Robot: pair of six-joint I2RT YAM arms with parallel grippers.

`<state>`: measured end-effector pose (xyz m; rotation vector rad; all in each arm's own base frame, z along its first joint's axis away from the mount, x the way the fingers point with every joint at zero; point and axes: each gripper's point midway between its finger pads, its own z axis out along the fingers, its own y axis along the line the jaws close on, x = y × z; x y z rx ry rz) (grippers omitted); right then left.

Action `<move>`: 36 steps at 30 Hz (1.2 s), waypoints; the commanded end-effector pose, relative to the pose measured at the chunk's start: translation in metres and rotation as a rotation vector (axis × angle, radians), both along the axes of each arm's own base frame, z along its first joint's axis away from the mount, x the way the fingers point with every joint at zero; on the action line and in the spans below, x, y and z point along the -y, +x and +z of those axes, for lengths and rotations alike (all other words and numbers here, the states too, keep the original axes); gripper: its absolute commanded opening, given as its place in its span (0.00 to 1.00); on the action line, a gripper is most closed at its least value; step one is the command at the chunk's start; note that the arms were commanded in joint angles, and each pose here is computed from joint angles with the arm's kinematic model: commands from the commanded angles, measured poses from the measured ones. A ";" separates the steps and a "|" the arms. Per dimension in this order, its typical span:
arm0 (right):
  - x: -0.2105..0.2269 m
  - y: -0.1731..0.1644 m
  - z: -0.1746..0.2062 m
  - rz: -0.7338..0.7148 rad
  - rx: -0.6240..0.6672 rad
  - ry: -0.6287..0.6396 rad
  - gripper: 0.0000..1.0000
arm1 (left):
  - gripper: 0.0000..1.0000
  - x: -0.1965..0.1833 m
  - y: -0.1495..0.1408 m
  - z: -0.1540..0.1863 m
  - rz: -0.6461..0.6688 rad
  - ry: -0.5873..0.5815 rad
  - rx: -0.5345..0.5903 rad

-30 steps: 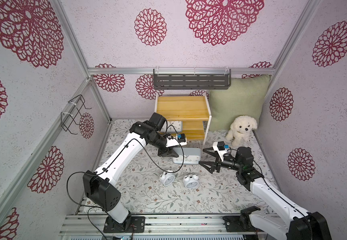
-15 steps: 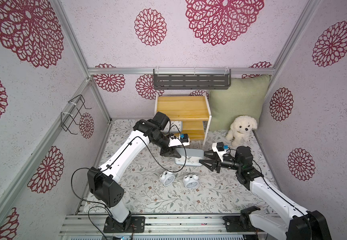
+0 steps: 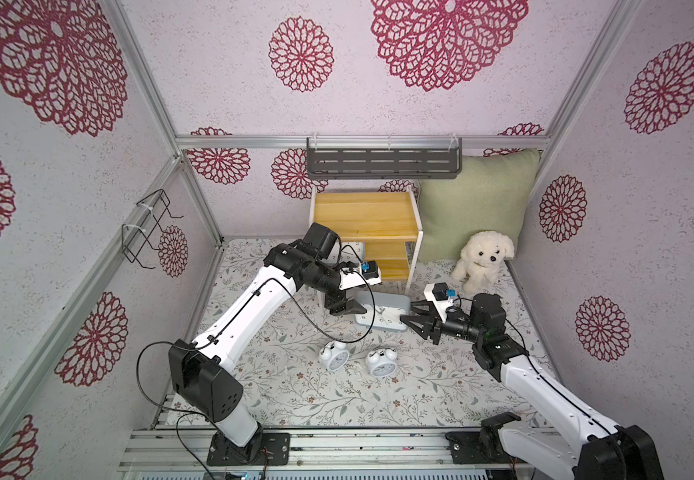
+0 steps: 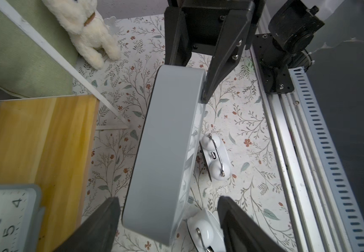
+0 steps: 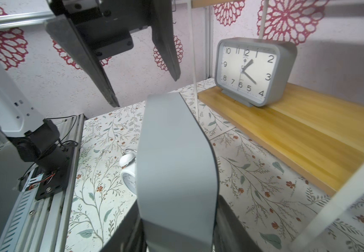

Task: Place the alarm clocks on the shelf by style
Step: Pick up the alarm from the center of the board.

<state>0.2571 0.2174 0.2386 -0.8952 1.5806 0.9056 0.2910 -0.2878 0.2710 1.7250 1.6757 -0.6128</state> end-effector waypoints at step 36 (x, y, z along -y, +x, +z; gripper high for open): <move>0.134 0.014 0.013 -0.849 -0.058 0.052 0.22 | 0.67 -0.148 0.112 0.035 1.030 -0.687 -0.062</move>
